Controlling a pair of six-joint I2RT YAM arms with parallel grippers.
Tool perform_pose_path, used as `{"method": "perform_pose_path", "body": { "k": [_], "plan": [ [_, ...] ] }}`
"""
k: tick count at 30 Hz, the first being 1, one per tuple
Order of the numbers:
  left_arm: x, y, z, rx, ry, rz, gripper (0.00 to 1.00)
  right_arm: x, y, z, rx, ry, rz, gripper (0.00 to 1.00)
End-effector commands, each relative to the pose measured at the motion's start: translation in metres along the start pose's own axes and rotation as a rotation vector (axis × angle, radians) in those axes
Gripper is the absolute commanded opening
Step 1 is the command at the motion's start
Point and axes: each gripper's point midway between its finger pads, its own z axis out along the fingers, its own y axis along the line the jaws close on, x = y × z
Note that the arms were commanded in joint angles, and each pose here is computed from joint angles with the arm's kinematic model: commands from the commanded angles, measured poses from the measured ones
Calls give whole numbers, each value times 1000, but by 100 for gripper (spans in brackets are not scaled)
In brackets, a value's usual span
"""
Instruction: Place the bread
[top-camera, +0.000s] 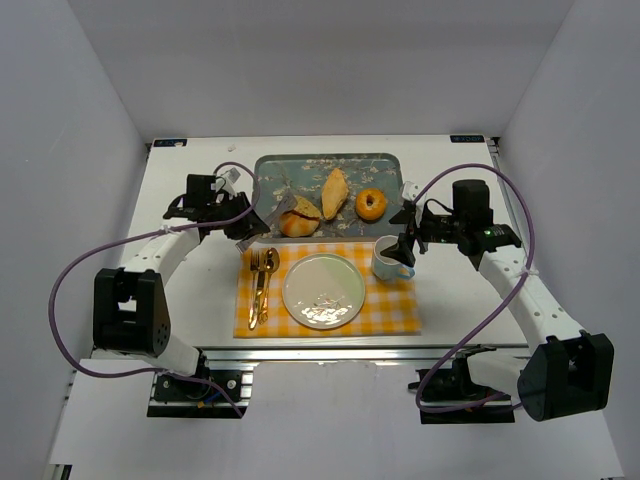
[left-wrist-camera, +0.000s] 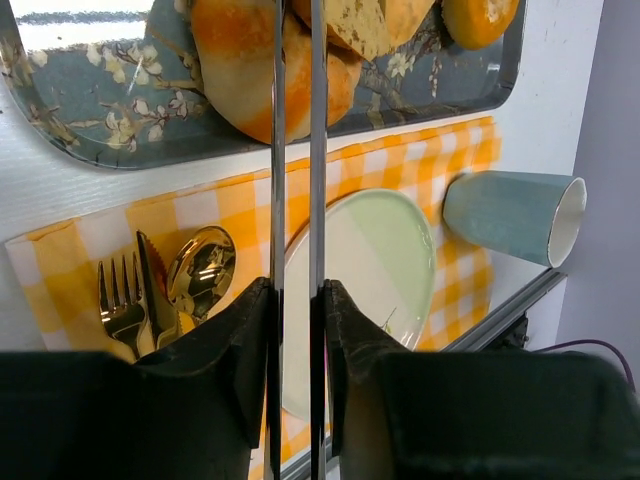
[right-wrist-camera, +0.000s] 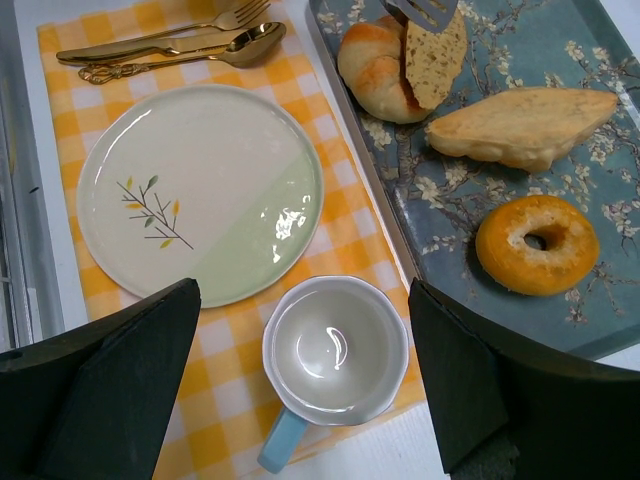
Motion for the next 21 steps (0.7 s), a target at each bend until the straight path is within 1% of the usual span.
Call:
{"method": "perform_pose_path", "body": {
  "k": [1,3,7,10,11,14,15,18,20,21],
  "plan": [
    [-22,-27,-11,70,-68,66,26,-6,1,-3,6,-26,-23,89],
    [-25,-31,-16,76,-83,75,22,-6,0,-3,8,-26,-24,89],
    [-30,-53,-41,119,-144,130,20,-7,1,-4,8,-27,-28,89],
    [-15,-63,-59,143,-136,148,20,-9,1,-4,7,-30,-34,89],
    [0,-57,-60,135,-102,127,20,-9,1,-4,8,-29,-34,89],
    [33,-61,-72,162,-48,120,20,-7,2,-4,5,-29,-28,89],
    [52,-58,-69,165,-2,111,20,-6,3,-4,3,-28,-27,89],
    [94,-61,-71,174,86,104,20,-6,2,-3,1,-30,-30,89],
    [116,-67,-70,167,126,111,21,-8,1,-3,2,-34,-35,89],
    [127,-64,-67,154,151,104,21,-9,1,-3,0,-37,-36,89]
  ]
}}
